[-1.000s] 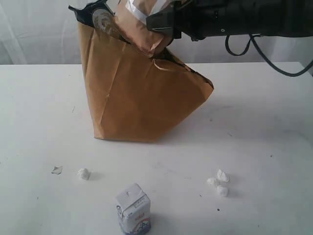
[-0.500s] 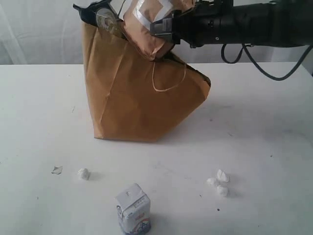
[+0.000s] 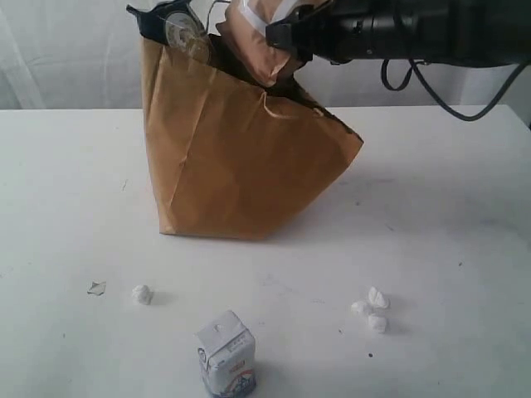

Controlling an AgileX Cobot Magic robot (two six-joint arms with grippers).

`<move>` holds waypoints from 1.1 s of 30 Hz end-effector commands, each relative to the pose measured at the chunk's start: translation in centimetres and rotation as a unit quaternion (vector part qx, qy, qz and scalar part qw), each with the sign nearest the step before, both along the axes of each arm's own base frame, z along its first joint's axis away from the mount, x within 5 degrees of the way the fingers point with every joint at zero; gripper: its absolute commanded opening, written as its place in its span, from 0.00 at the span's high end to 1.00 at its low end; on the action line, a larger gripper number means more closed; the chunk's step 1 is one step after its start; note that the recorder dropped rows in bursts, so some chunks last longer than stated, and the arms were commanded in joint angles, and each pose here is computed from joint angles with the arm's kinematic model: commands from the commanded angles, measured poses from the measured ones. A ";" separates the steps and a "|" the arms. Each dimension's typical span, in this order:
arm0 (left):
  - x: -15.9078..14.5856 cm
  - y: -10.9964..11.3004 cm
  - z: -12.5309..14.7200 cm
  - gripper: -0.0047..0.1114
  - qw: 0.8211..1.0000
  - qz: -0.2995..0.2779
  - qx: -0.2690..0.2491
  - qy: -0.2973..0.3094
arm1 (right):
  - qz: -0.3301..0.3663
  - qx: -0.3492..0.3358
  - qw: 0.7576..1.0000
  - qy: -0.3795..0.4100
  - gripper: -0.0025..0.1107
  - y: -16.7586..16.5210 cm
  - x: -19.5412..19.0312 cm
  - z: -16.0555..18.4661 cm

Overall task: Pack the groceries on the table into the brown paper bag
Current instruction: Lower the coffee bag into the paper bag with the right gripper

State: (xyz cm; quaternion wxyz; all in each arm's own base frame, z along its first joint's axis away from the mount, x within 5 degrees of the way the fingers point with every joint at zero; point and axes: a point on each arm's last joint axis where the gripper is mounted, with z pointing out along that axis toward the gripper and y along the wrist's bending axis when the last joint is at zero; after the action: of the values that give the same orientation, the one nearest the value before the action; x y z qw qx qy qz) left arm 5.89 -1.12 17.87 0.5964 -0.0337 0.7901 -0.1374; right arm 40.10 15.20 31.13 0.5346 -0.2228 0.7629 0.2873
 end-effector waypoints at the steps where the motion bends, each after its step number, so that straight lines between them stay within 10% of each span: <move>1: 0.0 0.0 -0.1 0.96 1.000 0.002 -0.002 0.000 | -0.018 -0.024 0.999 -0.019 0.98 -0.3 0.6 -0.2; 23: 0.0 0.0 -0.1 0.96 1.000 0.002 -0.002 0.000 | 0.125 -0.020 0.991 -0.037 0.98 1.5 -0.6 -1.2; 33: 0.0 0.0 -0.1 0.96 1.000 0.002 -0.002 0.000 | -0.020 -0.109 0.993 -0.030 0.98 -0.7 1.4 -2.5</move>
State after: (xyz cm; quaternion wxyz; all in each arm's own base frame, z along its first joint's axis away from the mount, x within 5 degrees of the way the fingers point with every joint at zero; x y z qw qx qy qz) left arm 5.89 -1.12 17.87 0.5964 -0.0337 0.7901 -0.1374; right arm 41.03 15.14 28.35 0.5229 -0.3083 0.7673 0.2067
